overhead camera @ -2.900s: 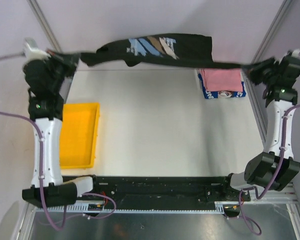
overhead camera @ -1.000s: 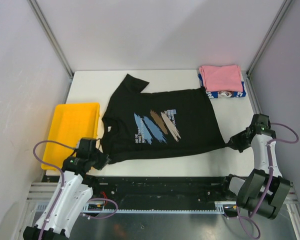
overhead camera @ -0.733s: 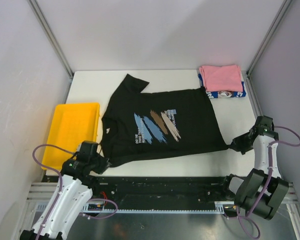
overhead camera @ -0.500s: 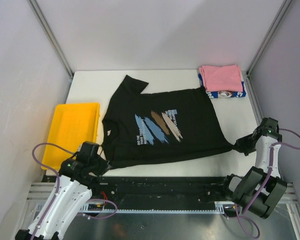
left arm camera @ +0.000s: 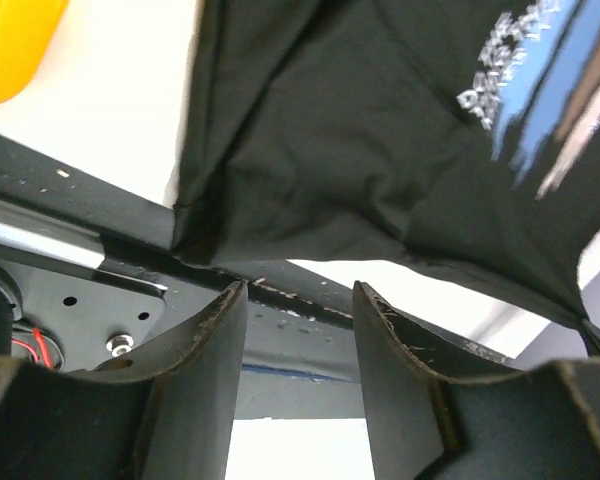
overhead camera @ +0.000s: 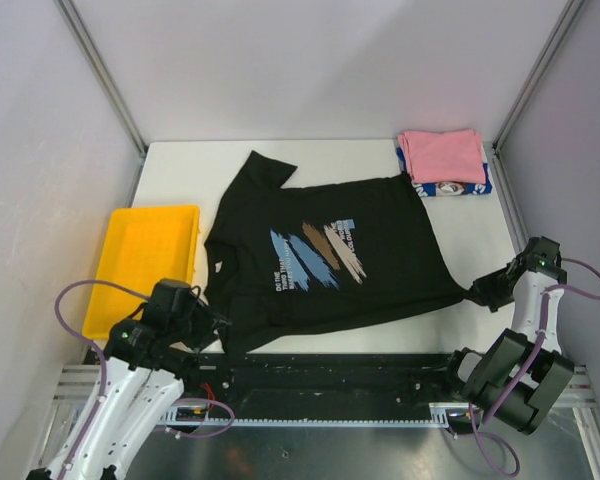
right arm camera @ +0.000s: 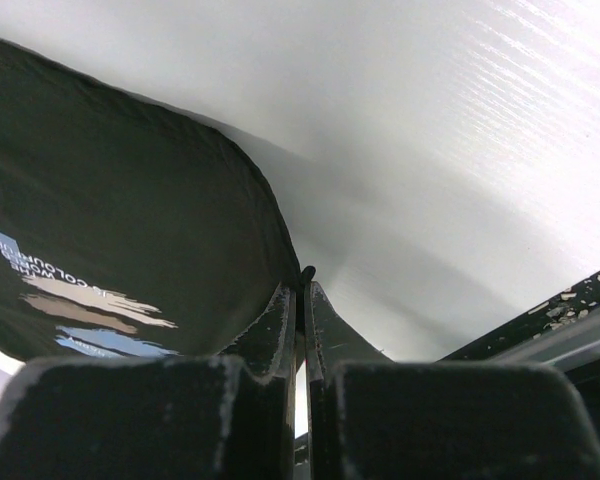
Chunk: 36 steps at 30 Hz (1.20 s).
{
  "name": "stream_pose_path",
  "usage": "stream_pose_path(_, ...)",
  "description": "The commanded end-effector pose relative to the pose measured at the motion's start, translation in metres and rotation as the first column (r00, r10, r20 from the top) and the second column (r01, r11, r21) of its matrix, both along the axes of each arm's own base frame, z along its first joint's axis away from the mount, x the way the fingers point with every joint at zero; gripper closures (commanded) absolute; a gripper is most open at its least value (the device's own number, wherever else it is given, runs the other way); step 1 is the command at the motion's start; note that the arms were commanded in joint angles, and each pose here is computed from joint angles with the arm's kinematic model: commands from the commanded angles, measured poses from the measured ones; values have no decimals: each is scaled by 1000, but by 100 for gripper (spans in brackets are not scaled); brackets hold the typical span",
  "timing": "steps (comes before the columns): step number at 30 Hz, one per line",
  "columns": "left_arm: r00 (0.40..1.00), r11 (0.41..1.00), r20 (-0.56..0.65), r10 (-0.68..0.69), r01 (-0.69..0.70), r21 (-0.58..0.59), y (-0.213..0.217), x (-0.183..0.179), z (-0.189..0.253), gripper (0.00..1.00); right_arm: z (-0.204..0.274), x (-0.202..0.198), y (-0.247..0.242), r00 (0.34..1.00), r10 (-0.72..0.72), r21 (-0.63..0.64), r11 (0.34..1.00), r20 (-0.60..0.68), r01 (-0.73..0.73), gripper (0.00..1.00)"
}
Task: Fold and stack the t-shirts
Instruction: Flatten out the tshirt, then grap the side of the flattened tshirt closest away from the robot with both arms
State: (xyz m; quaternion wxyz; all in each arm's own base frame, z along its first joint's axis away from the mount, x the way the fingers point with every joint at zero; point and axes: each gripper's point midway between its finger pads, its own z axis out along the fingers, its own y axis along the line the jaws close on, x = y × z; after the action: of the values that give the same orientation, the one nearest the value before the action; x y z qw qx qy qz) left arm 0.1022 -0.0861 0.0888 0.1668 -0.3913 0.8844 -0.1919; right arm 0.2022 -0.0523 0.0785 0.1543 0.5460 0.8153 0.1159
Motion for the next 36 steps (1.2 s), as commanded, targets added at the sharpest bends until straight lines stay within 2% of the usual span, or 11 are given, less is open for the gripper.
stream_pose_path(1, 995, 998, 79, -53, 50, 41, 2, 13, 28, 50, 5, 3, 3, 999, 20, 12, 1000, 34, -20, 100)
stream_pose_path(7, 996, 973, 57, -66, 52, 225, 15, 58, 15, 61, 7, 3, 5, 999, 32, 12, 999, 41, -32, 100)
stream_pose_path(10, 995, 960, 32, -99, 87, 266, 13, 75, 4, 64, 7, 3, 5, 998, 36, 7, 999, 42, -36, 100)
stream_pose_path(22, 976, 921, -28, -217, 215, 324, 2, 107, -27, 65, 6, 8, 11, 997, 56, 9, 998, 46, -57, 100)
stream_pose_path(36, 956, 887, -91, -279, 293, 357, -2, 124, -46, 67, 5, 9, 15, 997, 71, -5, 997, 38, -71, 100)
